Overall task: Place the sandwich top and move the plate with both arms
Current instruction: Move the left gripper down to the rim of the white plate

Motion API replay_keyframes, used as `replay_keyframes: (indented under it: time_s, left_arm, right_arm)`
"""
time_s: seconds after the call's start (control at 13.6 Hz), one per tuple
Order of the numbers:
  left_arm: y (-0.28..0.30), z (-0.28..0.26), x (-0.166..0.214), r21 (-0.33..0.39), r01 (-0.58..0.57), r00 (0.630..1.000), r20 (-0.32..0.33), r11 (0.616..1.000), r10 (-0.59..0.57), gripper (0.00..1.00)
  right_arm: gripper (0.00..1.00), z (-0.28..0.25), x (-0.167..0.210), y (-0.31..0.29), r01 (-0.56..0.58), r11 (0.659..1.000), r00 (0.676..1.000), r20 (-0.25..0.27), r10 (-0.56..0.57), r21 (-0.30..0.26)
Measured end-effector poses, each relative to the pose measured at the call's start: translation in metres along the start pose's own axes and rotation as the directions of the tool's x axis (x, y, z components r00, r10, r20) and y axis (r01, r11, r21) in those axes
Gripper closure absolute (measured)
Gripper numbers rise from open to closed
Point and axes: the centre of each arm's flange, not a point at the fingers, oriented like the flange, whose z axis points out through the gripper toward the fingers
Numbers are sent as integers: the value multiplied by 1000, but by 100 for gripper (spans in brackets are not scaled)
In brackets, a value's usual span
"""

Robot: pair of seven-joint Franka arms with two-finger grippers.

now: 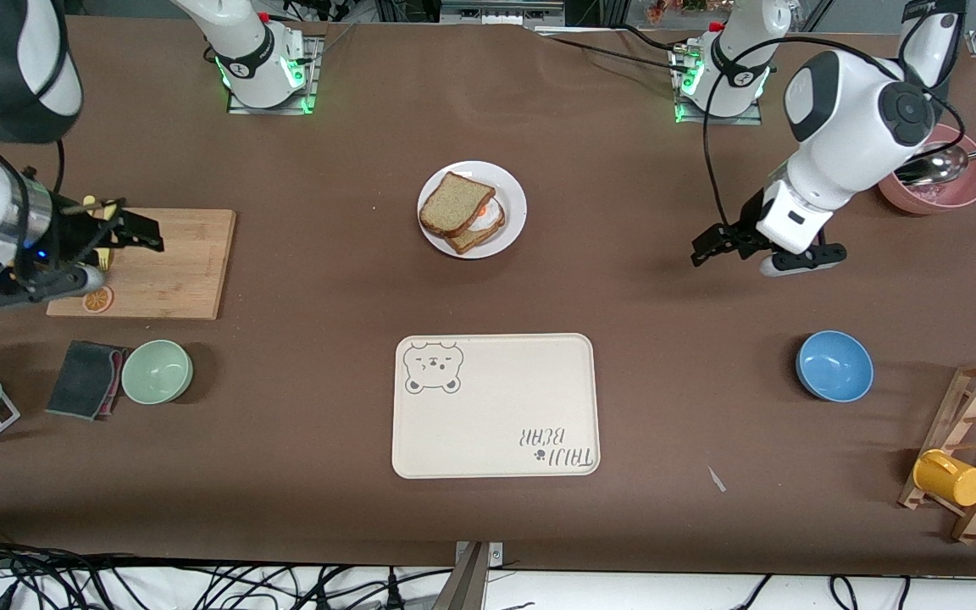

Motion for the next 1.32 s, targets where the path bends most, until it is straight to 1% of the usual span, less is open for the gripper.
replay_keyframes:
  time_s: [0.07, 0.22, 0.29, 0.37, 0.59, 0.66, 0.81, 0.96, 1.1, 1.32]
  left_arm:
    - [8, 5, -5, -19, 7, 1000, 16, 1000, -7, 0]
    - [23, 16, -14, -87, 47, 997, 60, 995, -42, 0]
    - [29, 21, -17, -121, 59, 996, 80, 991, -49, 0]
    - [35, 26, -21, -151, 63, 994, 99, 987, -48, 0]
    - [43, 45, -26, -222, 86, 989, 134, 971, -57, 0]
    - [46, 54, -31, -260, 91, 988, 146, 961, -54, 0]
    - [52, 74, -45, -337, 89, 986, 162, 937, -35, 0]
    - [55, 91, -56, -387, 89, 984, 178, 918, -20, 0]
    - [59, 111, -74, -442, 75, 986, 167, 894, 0, 0]
    - [61, 144, -111, -546, 56, 989, 146, 836, 29, 0]
  right_arm:
    - [0, -14, -11, 2, -5, 1000, 1000, -27, 4, -1]
    - [0, -44, -32, 8, -21, 1000, 996, -84, 20, -6]
    - [0, -56, -41, 16, -38, 999, 994, -107, 37, -6]
    - [0, -64, -50, 24, -54, 999, 992, -114, 53, -4]
    - [0, -61, -59, 33, -73, 997, 995, -74, 73, 8]
    - [0, -60, -58, 32, -70, 997, 995, -67, 71, 10]
    - [0, -59, -55, 23, -66, 998, 996, -66, 66, 9]
    - [0, -60, -52, 10, -110, 994, 992, -66, 111, 10]
    - [0, -59, -52, 7, -143, 990, 988, -64, 144, 11]
    - [0, -59, -53, 12, -164, 986, 984, -62, 165, 14]
